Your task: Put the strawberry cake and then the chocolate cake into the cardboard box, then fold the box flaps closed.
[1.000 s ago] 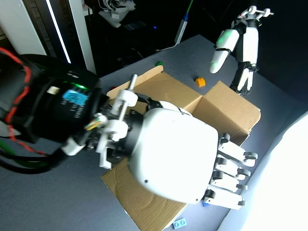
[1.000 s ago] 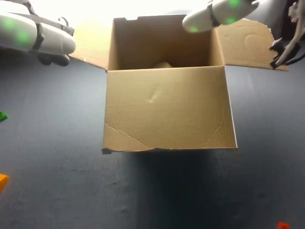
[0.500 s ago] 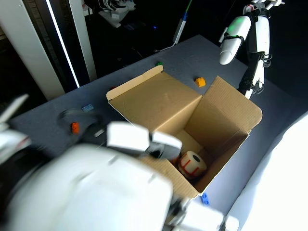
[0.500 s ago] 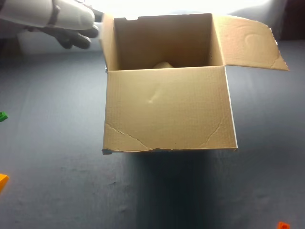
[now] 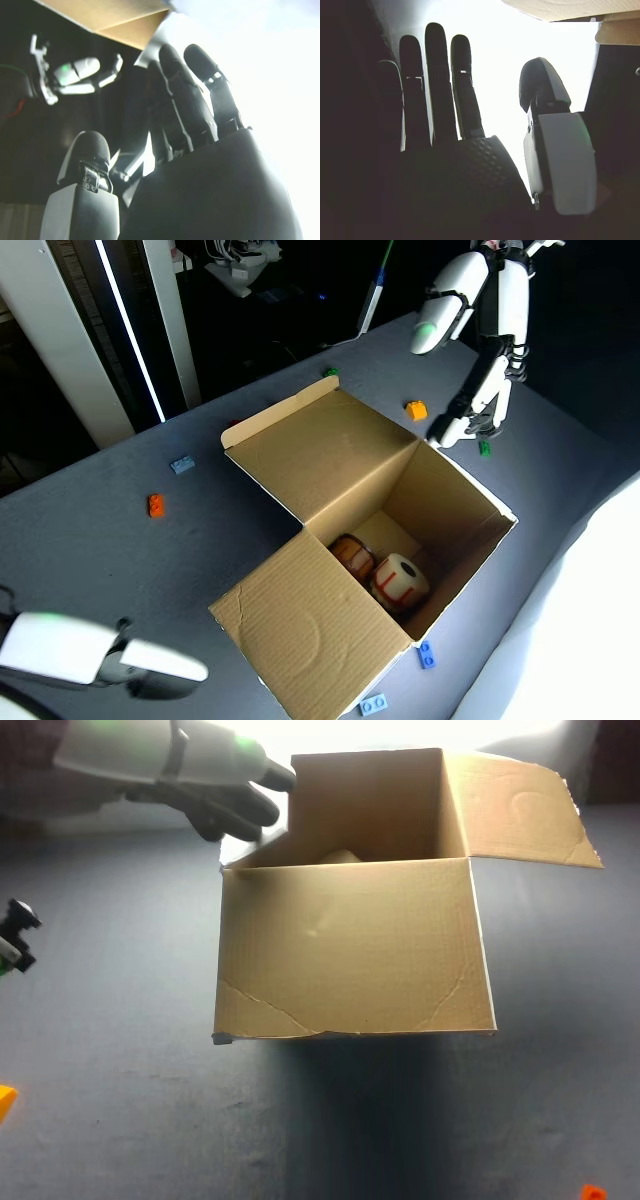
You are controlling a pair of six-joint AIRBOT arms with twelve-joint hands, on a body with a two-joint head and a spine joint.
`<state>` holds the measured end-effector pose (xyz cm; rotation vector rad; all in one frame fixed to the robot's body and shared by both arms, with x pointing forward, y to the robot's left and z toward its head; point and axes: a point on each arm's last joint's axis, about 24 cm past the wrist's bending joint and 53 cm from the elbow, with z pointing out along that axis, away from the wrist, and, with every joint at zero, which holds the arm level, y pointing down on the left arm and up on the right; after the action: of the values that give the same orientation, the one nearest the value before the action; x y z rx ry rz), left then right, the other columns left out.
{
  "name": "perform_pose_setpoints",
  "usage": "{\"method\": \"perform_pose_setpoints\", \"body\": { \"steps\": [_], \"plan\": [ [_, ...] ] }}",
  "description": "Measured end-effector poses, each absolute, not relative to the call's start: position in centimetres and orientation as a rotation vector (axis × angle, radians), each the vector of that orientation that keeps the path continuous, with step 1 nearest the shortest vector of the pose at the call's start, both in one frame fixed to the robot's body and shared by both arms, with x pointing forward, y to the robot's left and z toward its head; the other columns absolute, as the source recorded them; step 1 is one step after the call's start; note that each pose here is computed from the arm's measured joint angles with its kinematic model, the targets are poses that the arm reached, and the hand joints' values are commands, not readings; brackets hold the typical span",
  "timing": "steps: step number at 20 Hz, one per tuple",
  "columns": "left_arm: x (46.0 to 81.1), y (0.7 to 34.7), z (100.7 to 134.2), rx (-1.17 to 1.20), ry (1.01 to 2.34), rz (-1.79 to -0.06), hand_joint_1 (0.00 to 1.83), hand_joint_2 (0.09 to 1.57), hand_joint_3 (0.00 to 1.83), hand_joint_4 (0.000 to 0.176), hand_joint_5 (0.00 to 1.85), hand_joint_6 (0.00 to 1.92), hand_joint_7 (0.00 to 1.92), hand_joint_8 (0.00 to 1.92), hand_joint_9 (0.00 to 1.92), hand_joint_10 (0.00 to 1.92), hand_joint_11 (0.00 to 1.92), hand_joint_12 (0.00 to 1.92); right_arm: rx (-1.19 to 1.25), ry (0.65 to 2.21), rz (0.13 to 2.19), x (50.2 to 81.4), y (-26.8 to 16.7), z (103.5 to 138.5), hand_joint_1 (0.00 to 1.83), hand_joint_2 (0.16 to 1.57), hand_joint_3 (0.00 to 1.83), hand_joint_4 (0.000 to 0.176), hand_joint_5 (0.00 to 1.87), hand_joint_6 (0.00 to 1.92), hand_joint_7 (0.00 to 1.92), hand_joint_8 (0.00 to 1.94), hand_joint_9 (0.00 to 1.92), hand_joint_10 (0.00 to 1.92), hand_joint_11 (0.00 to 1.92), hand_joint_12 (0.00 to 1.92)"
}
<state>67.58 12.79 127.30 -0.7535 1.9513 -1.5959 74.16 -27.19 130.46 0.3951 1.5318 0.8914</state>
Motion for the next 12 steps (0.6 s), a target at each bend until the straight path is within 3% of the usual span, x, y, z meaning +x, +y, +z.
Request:
{"method": "perform_pose_setpoints", "body": {
  "steps": [3, 7, 12],
  "plan": [
    [67.4, 12.2, 126.8, -0.796, 1.937, -1.615, 0.31, 1.29, 0.00, 0.000, 0.49, 0.01, 0.65, 0.00, 0.68, 0.03, 0.15, 1.33, 0.340, 1.568, 0.833, 73.8, -27.0, 128.6, 0.31, 1.23, 0.00, 0.000, 0.34, 0.68, 0.62, 0.28, 0.36, 1.03, 0.01, 1.69],
    [67.4, 11.6, 126.6, -0.829, 1.917, -1.638, 0.31, 1.29, 0.00, 0.000, 0.48, 0.00, 0.64, 0.00, 0.68, 0.02, 0.17, 1.30, 0.185, 1.532, 0.790, 72.4, -25.0, 129.3, 0.32, 1.23, 0.00, 0.000, 0.33, 0.66, 0.60, 0.28, 0.35, 1.02, 0.00, 1.69],
    [68.1, 12.3, 126.4, -0.840, 1.884, -1.605, 0.31, 1.29, 0.00, 0.000, 0.47, 0.00, 0.63, 0.00, 0.66, 0.01, 0.12, 1.33, 0.157, 1.618, 0.782, 71.7, -23.4, 126.6, 0.29, 1.24, 0.00, 0.000, 0.33, 0.55, 0.59, 0.17, 0.33, 0.94, 0.00, 1.63]
  ]
}}
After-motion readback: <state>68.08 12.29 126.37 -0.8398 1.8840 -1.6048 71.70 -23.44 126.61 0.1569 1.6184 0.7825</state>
